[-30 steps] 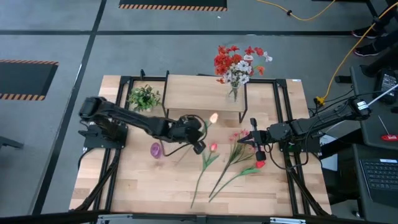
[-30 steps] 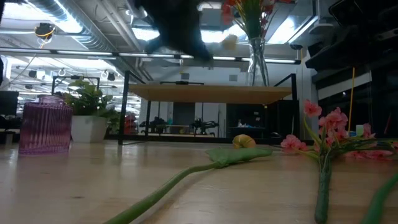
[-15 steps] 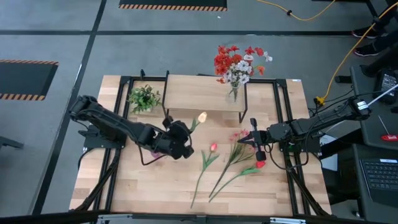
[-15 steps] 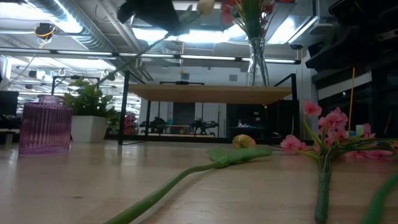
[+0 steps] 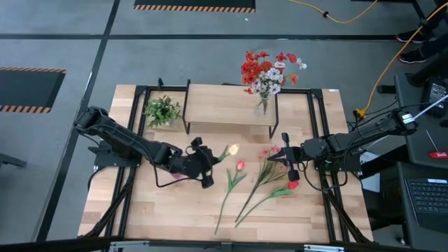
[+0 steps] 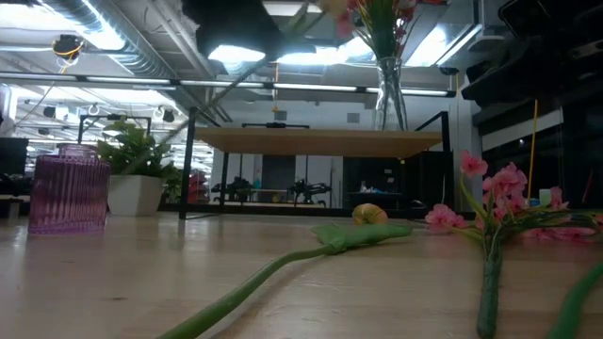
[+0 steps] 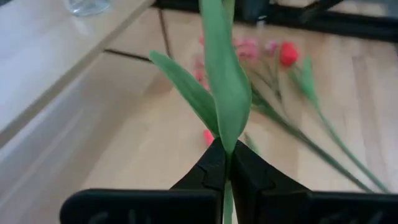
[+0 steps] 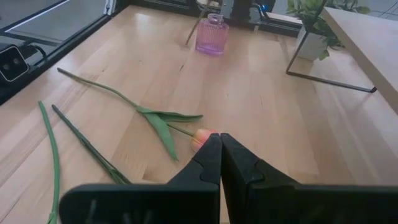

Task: Pick and place flowers into a vace then onto a shelf
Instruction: Put the light orange flower into the purple vase

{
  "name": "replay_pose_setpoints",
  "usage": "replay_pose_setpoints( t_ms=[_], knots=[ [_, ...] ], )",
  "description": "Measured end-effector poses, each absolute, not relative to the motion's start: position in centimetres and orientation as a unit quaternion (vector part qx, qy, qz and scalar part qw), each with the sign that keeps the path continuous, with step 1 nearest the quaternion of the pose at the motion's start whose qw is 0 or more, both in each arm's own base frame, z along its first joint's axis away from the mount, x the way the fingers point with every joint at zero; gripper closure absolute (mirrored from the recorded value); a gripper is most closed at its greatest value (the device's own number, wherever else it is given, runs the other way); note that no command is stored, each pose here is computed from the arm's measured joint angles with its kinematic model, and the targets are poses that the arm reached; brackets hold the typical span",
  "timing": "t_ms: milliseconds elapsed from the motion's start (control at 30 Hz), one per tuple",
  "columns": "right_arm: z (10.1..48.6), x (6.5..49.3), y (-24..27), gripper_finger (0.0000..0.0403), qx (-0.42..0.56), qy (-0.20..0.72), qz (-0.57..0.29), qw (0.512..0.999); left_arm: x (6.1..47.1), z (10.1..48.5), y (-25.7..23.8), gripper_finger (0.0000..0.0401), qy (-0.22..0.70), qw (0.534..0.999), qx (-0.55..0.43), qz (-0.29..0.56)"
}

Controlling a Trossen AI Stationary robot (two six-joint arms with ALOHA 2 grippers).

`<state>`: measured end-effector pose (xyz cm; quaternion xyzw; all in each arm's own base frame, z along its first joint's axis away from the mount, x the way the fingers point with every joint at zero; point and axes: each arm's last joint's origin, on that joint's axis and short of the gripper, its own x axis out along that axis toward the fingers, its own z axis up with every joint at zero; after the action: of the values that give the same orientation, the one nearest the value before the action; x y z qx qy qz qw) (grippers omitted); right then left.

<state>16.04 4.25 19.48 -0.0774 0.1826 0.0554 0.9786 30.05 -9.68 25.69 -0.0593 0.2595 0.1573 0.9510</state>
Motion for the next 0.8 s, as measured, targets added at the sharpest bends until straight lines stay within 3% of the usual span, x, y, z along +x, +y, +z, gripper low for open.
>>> replay_pose_setpoints(
  t_ms=[467,800],
  knots=[
    [20.4,16.4,4.3,0.0398,-0.074,0.131,0.056,0.987,22.9,27.5,-7.1,0.0397,0.056,0.99,-0.035,0.122],
    [20.7,16.4,4.4,0.0398,-0.02,0.12,0.049,0.991,17.9,29.5,-7.0,0.0398,-0.012,0.995,-0.006,0.102]
  ],
)
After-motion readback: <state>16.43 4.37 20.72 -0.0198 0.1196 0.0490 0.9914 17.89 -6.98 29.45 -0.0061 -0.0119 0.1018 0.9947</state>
